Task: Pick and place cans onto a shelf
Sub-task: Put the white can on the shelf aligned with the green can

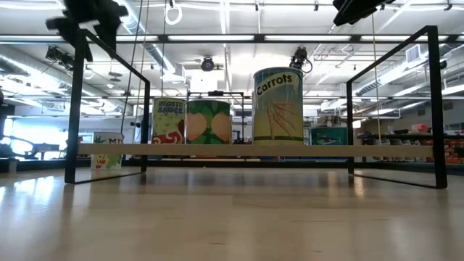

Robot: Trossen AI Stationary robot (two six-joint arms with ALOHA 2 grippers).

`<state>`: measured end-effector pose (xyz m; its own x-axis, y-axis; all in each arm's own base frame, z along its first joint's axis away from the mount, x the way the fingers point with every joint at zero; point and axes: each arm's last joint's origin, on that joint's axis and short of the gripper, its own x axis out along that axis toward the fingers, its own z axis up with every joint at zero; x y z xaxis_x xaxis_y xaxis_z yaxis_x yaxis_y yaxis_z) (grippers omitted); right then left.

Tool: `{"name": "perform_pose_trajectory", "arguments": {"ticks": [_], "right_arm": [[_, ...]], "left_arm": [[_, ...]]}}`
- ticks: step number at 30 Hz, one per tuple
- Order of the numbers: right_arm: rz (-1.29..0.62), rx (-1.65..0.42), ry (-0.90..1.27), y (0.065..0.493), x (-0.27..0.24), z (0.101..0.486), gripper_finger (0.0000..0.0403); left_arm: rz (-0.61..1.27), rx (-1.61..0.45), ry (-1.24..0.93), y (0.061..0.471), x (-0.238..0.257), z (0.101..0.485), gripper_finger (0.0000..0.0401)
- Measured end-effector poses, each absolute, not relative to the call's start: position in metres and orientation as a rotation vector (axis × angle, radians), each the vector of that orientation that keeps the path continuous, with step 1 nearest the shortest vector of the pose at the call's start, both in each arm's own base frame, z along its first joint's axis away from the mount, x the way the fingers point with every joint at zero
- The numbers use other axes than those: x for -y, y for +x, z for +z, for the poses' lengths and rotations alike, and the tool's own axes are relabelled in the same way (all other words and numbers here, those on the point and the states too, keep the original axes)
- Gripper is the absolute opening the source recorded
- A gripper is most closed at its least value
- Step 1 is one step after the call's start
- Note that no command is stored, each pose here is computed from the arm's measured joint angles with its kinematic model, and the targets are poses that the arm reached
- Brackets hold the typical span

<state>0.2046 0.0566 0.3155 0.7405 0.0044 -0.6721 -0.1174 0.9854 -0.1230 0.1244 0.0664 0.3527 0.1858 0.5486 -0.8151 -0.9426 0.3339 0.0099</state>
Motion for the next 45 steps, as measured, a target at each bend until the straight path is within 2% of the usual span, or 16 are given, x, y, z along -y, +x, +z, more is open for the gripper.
{"name": "perform_pose_trajectory", "arguments": {"ticks": [6,8,14,19,24,29,34,40,45], "right_arm": [[0.054,-0.744,-0.126,0.209,-0.059,0.312,0.0107],[0.060,-0.749,-0.124,0.210,-0.062,0.311,0.0107],[0.088,-0.745,-0.125,0.209,-0.073,0.310,0.0107],[0.082,-0.742,-0.135,0.208,-0.074,0.310,0.0107],[0.068,-0.741,-0.148,0.209,-0.072,0.310,0.0107],[0.038,-0.738,-0.167,0.210,-0.068,0.310,0.0107],[0.035,-0.738,-0.166,0.210,-0.067,0.310,0.0110],[0.036,-0.707,-0.153,0.212,-0.068,0.312,0.0122],[0.038,-0.695,-0.143,0.213,-0.069,0.313,0.0132]], "left_arm": [[1.179,-0.901,-0.720,0.138,-0.117,0.321,0.0347],[1.106,-0.966,-0.745,0.141,-0.131,0.305,0.0348],[1.023,-0.953,-0.715,0.147,-0.147,0.257,0.0353],[1.008,-0.913,-0.645,0.149,-0.151,0.241,0.0353],[1.028,-0.907,-0.628,0.150,-0.152,0.243,0.0351],[0.985,-0.808,-0.596,0.153,-0.150,0.269,0.0342],[0.904,-0.676,-0.535,0.147,-0.128,0.300,0.0351],[0.861,-0.565,-0.531,0.136,-0.105,0.317,0.0354],[0.912,-0.502,-0.462,0.136,-0.106,0.323,0.0354]]}}
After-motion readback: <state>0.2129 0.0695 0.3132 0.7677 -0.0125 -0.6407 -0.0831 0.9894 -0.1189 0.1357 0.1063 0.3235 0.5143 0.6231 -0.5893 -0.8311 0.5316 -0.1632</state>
